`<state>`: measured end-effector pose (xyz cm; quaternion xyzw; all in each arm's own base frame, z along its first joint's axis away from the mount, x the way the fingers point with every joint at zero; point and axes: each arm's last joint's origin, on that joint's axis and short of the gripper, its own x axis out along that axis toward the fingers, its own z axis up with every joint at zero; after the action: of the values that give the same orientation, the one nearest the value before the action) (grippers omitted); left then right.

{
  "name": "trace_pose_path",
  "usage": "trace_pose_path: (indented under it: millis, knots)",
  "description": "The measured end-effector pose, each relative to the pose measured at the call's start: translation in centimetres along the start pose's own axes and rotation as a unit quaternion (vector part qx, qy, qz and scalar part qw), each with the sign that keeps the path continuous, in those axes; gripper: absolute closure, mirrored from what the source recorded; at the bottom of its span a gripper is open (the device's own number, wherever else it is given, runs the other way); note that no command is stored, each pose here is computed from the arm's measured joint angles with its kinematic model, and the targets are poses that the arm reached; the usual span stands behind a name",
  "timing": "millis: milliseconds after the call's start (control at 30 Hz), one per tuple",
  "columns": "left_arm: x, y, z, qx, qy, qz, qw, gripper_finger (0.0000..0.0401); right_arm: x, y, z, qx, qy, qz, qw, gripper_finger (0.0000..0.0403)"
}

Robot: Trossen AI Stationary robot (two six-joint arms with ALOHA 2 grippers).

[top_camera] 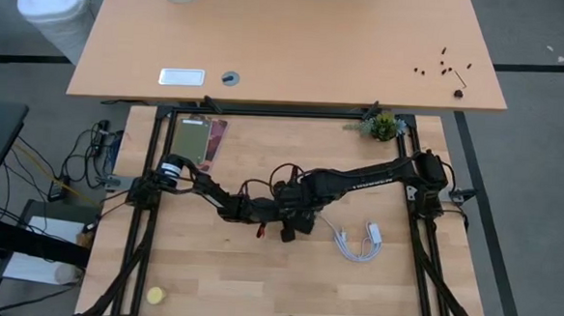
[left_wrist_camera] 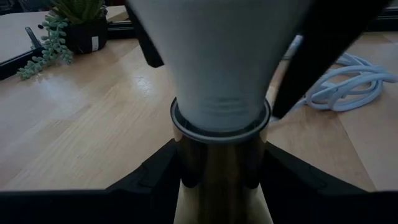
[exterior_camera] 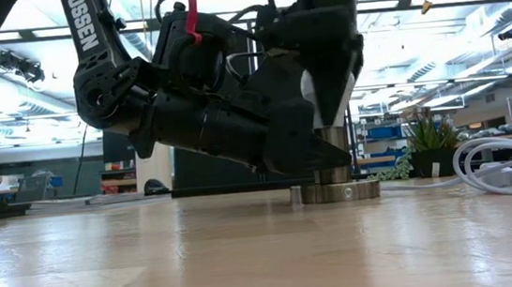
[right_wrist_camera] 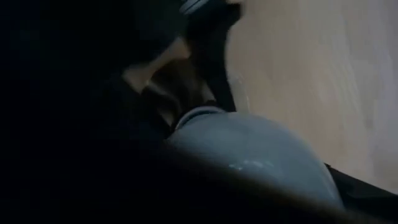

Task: Screw lightbulb
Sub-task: Remove the white lightbulb from the desk lamp

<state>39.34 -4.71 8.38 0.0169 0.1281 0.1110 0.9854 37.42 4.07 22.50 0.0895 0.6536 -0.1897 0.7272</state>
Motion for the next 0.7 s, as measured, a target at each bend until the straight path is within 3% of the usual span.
trace_pose_path:
  millis: [133, 233, 300, 400, 467, 567, 700]
  knots:
    - [0.0, 0.0, 0.0, 0.000, 0.000, -0.002, 1.000, 0.0212, 0.1, -0.1, -0.2, -0.146, 0.014, 0.007, 0.989, 0.0126]
    - [0.0, -0.1, 0.0, 0.000, 0.000, -0.003, 1.000, 0.0212, 0.1, -0.1, -0.3, -0.277, 0.017, 0.006, 0.961, 0.0140]
    - [0.0, -0.1, 0.0, 0.000, 0.000, -0.003, 1.000, 0.0212, 0.1, -0.2, -0.3, -0.374, 0.016, -0.003, 0.927, 0.0152]
    - [0.0, 0.0, 0.0, 0.001, 0.000, -0.002, 1.000, 0.0212, 0.0, -0.2, -0.1, -0.516, 0.013, -0.026, 0.856, 0.0159]
    - [0.0, 0.0, 0.0, 0.001, 0.000, 0.000, 1.000, 0.0212, 0.0, -0.3, -0.1, -0.574, 0.016, -0.038, 0.818, 0.0151]
    - [0.0, 0.0, 0.0, 0.001, 0.000, 0.001, 1.000, 0.0212, 0.0, -0.4, -0.1, -0.583, 0.022, -0.062, 0.810, 0.0127]
    - [0.0, -0.1, 0.0, 0.002, 0.000, -0.005, 1.000, 0.0212, -1.1, -0.7, -0.1, -0.549, 0.032, -0.069, 0.832, 0.0091]
